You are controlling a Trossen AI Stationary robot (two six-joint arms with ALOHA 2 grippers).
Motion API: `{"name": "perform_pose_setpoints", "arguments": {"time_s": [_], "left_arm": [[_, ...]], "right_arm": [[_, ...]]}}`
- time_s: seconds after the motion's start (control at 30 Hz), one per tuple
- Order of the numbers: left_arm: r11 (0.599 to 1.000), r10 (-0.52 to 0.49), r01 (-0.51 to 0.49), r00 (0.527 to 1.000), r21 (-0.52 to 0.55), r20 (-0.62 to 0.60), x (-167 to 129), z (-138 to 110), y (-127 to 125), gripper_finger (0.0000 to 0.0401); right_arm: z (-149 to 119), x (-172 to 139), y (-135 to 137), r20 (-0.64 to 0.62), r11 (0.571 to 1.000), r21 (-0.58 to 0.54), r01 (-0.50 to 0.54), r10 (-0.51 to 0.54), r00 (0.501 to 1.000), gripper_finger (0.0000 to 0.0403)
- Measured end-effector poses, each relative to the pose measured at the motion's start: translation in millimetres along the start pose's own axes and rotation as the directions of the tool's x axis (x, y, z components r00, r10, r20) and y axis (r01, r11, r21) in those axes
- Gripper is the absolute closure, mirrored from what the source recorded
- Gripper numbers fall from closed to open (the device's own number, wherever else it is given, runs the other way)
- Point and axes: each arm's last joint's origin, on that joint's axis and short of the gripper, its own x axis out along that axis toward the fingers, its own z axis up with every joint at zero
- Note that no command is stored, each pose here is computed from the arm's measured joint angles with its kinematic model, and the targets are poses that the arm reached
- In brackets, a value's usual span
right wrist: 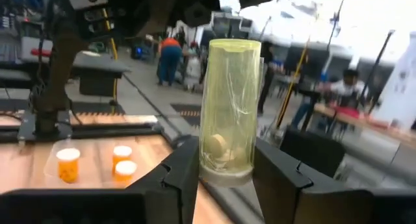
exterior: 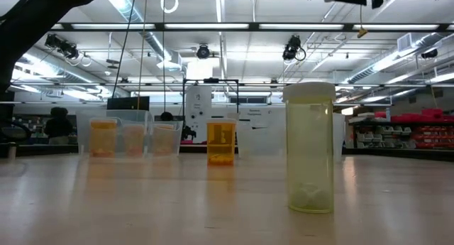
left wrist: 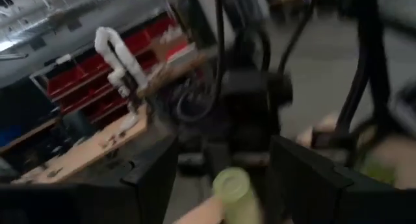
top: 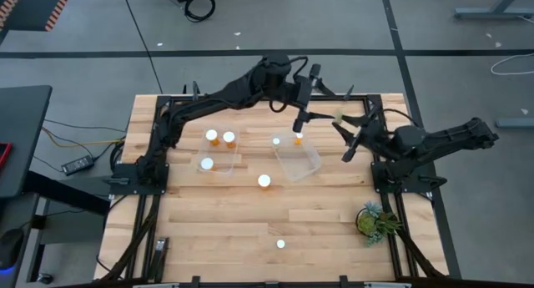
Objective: Pick and place medicine bottles into bin by pill shape (circle, oval)
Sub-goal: Put the small yellow pill bottle into the right transparent bin
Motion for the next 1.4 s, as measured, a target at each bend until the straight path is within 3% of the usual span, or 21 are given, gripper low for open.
{"name": "perform_pose_setpoints", "arguments": {"time_s": [0.17,0.3,0.4,0.53,0.77,0.97,1.07,1.17,1.27,1.4], "left_arm": [[0.962,0.039,0.021,0.977,0.274,-0.210,-4,-10,-7,0.0166],[0.874,0.067,0.130,0.922,0.468,-0.381,-3,-19,-17,0.0172],[0.810,0.096,0.210,0.873,0.548,-0.478,-2,-22,-25,0.0172],[0.735,0.136,0.275,0.835,0.619,-0.533,2,-20,-34,0.0170],[0.535,0.135,0.421,0.813,0.732,-0.566,11,-12,-53,0.0179],[0.308,0.107,0.525,0.809,0.793,-0.578,13,-10,-62,0.0174],[0.225,0.094,0.562,0.801,0.796,-0.591,13,-11,-64,0.0170],[0.169,0.100,0.582,0.793,0.795,-0.601,13,-11,-65,0.0168],[0.130,0.101,0.589,0.792,0.797,-0.602,13,-11,-64,0.0169],[0.108,0.100,0.591,0.793,0.799,-0.600,13,-11,-65,0.0173]], "right_arm": [[-8,5,2,-0.058,0.988,0.152,0.005,0.004,0.998,0.0269],[-16,8,2,-0.108,0.965,0.262,-0.008,0.037,0.993,0.0269],[-21,10,-1,-0.151,0.937,0.350,0.013,0.043,0.988,0.0269],[-26,14,-4,-0.174,0.885,0.465,-0.007,0.099,0.980,0.0269],[-32,20,-10,-0.181,0.760,0.640,-0.113,0.292,0.939,0.0269],[-35,23,-15,-0.167,0.662,0.730,-0.172,0.417,0.894,0.0269],[-35,24,-18,-0.151,0.604,0.772,-0.196,0.475,0.867,0.0269],[-35,25,-20,-0.135,0.566,0.794,-0.224,0.523,0.842,0.0269],[-36,26,-22,-0.135,0.569,0.792,-0.220,0.515,0.847,0.0269],[-33,28,-26,-0.097,0.568,0.785,-0.249,0.509,0.855,0.0269]]}}
